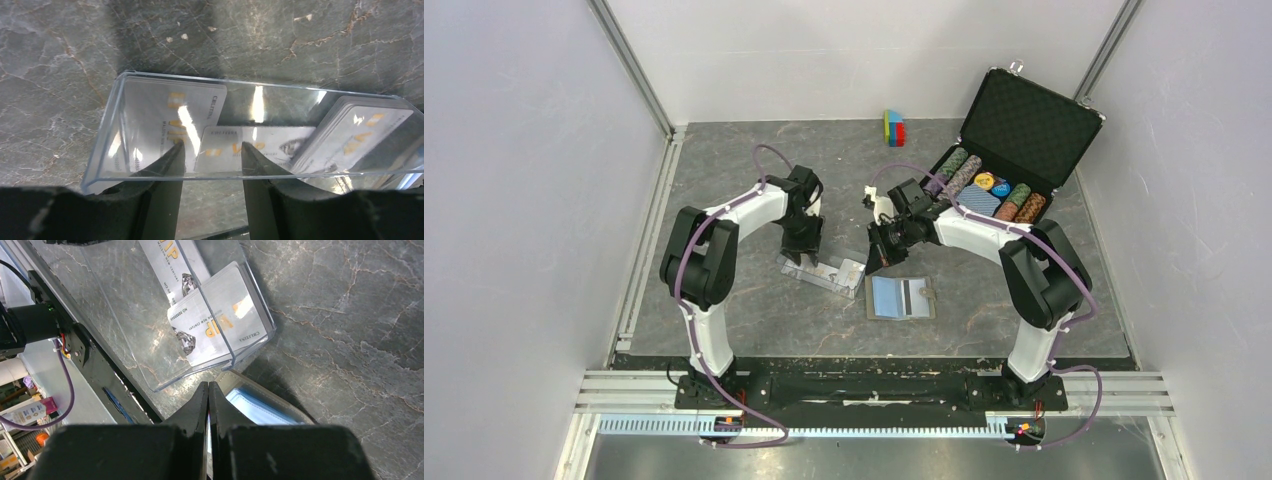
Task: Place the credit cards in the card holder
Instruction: Pick up the credit card from the storage box.
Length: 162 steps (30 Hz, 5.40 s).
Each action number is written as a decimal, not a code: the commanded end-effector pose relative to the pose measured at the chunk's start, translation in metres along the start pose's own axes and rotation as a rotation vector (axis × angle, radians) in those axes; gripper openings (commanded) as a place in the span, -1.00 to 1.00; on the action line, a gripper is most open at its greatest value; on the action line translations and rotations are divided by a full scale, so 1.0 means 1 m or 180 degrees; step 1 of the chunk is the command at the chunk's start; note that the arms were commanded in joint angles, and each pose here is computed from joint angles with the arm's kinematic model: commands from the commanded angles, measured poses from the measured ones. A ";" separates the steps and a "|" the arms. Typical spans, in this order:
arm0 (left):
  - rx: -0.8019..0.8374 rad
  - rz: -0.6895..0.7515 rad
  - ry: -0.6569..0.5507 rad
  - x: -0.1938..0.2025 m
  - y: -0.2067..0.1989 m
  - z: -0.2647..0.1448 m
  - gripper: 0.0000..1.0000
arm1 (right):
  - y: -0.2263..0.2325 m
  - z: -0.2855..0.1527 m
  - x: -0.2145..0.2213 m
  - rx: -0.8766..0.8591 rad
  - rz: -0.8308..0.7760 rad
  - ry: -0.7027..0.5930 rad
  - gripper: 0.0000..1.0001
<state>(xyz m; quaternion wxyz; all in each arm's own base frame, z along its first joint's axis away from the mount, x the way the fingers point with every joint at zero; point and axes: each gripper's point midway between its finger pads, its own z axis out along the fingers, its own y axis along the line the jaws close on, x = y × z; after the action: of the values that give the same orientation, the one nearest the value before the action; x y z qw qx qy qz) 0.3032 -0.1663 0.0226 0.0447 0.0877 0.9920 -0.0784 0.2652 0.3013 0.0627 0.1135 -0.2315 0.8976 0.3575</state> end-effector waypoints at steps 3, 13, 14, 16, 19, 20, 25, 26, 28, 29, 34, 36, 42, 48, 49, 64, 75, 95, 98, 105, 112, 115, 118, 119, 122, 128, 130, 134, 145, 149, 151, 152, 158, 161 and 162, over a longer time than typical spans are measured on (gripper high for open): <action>0.0289 0.0021 0.0194 0.016 -0.019 0.020 0.02 | 0.001 0.005 -0.002 -0.0012 -0.0095 -0.0035 -1.00; 0.0845 -0.0181 0.0152 0.013 -0.052 0.013 -0.10 | -0.002 0.007 0.003 -0.0007 -0.0088 -0.0006 -1.00; 0.0867 -0.0193 0.0130 0.012 -0.054 0.010 -0.12 | -0.002 0.007 0.003 -0.0004 -0.0087 -0.0007 -1.00; 0.0917 -0.0196 0.0056 0.006 -0.058 0.002 -0.14 | -0.002 0.007 0.003 -0.0003 -0.0086 -0.0004 -1.00; 0.1000 -0.0206 -0.0033 0.000 -0.065 -0.010 -0.16 | -0.003 0.007 0.003 -0.0002 -0.0086 -0.0006 -1.00; 0.1029 -0.0217 -0.0050 -0.002 -0.067 -0.014 -0.17 | -0.003 0.007 0.003 -0.0002 -0.0091 -0.0004 -1.00; 0.1090 -0.0231 -0.0165 -0.008 -0.072 -0.030 -0.23 | -0.003 0.008 0.003 -0.0001 -0.0085 0.0001 -1.00; 0.1110 -0.0232 -0.0178 -0.008 -0.073 -0.032 -0.24 | -0.004 0.008 0.003 0.0000 -0.0086 0.0004 -1.00; 0.1165 -0.0231 -0.0190 -0.010 -0.077 -0.036 -0.25 | -0.003 0.008 0.003 0.0000 -0.0084 0.0004 -1.00; 0.1180 -0.0230 -0.0191 -0.010 -0.078 -0.037 -0.26 | -0.003 0.008 0.002 0.0002 -0.0096 -0.0003 -1.00; 0.1073 -0.0224 -0.0211 -0.011 -0.072 -0.035 -0.26 | -0.005 -0.006 -0.014 0.0163 -0.0186 -0.0214 -1.00; 0.0858 -0.0233 -0.0227 -0.010 -0.061 -0.032 -0.19 | -0.009 -0.018 -0.024 0.0296 -0.0206 -0.0370 -1.00; 0.0436 -0.0163 -0.0150 -0.004 -0.039 -0.018 -0.10 | -0.033 -0.040 -0.028 0.0645 -0.0062 -0.0597 -1.00; 0.0231 -0.0115 -0.0012 0.005 -0.031 -0.001 -0.10 | -0.054 -0.037 -0.008 0.0855 0.0101 -0.0437 -1.00; 0.0218 -0.0112 0.0001 0.005 -0.031 0.001 -0.10 | -0.057 -0.035 -0.004 0.0883 0.0126 -0.0396 -1.00; 0.0559 -0.0153 -0.0018 -0.006 -0.062 0.010 -0.10 | -0.038 0.008 0.004 0.0289 0.0108 -0.0099 -1.00; 0.1014 -0.0193 -0.0243 -0.019 -0.090 -0.017 -0.19 | -0.036 0.009 0.007 0.0236 0.0102 -0.0099 -1.00; 0.1219 -0.0052 -0.0353 -0.015 -0.115 -0.043 -0.38 | -0.037 0.010 0.012 0.0238 0.0113 -0.0065 -1.00; 0.1242 0.0009 -0.0306 -0.012 -0.121 -0.040 -0.40 | -0.038 0.010 0.013 0.0235 0.0116 -0.0058 -1.00; 0.1292 0.0156 -0.0437 -0.015 -0.137 -0.053 -0.41 | -0.038 0.010 0.014 0.0241 0.0119 -0.0052 -1.00; 0.1262 0.0225 -0.0545 -0.017 -0.142 -0.061 -0.44 | -0.038 0.010 0.015 0.0237 0.0120 -0.0050 -1.00; 0.1259 0.0254 -0.0549 -0.017 -0.144 -0.061 -0.44 | -0.038 0.010 0.015 0.0235 0.0118 -0.0048 -1.00; 0.1270 0.0294 -0.0523 -0.016 -0.147 -0.059 -0.45 | -0.038 0.010 0.016 0.0237 0.0121 -0.0049 -1.00; 0.1265 0.0302 -0.0514 -0.015 -0.148 -0.058 -0.45 | -0.038 0.009 0.016 0.0239 0.0124 -0.0044 -1.00; 0.1266 0.0340 -0.0460 -0.013 -0.151 -0.051 -0.44 | -0.038 0.010 0.017 0.0240 0.0124 -0.0041 -1.00; 0.1244 0.0386 -0.0397 -0.009 -0.155 -0.042 -0.45 | -0.038 0.010 0.018 0.0239 0.0120 -0.0035 -1.00; 0.1232 0.0383 -0.0393 -0.008 -0.155 -0.040 -0.45 | -0.039 0.010 0.018 0.0241 0.0122 -0.0031 -1.00; 0.1071 0.0342 -0.0357 -0.007 -0.146 -0.031 -0.44 | -0.039 0.010 0.017 0.0236 0.0121 -0.0036 -1.00; 0.0859 0.0395 -0.0444 -0.011 -0.136 -0.033 -0.14 | -0.038 0.008 0.016 0.0257 0.0098 -0.0050 -1.00; 0.0956 0.0335 -0.0523 -0.018 -0.134 -0.041 -0.08 | -0.037 0.001 0.009 0.0322 0.0028 -0.0149 -1.00; 0.1028 0.0258 -0.0554 -0.021 -0.130 -0.043 -0.06 | -0.036 -0.002 0.006 0.0325 -0.0010 -0.0182 -1.00; 0.1059 0.0215 -0.0567 -0.023 -0.127 -0.044 -0.06 | -0.036 -0.003 0.006 0.0336 -0.0018 -0.0187 -1.00; 0.1029 -0.0013 -0.0560 -0.029 -0.098 -0.040 0.02 | -0.032 -0.019 -0.004 0.0451 -0.0195 -0.0351 -1.00; 0.0943 -0.0118 -0.0522 -0.028 -0.081 -0.033 0.03 | -0.025 -0.034 -0.018 0.0524 -0.0349 -0.0537 -1.00; 0.0882 -0.0130 -0.0519 -0.028 -0.076 -0.030 0.03 | -0.024 -0.039 -0.022 0.0551 -0.0395 -0.0590 -1.00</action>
<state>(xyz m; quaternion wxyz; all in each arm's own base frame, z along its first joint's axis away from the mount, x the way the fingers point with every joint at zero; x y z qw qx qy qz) 0.3076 -0.2493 0.0571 0.0920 0.0825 0.9681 -0.2180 0.2770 0.2668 0.0475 0.1626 -0.2173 0.9142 0.3010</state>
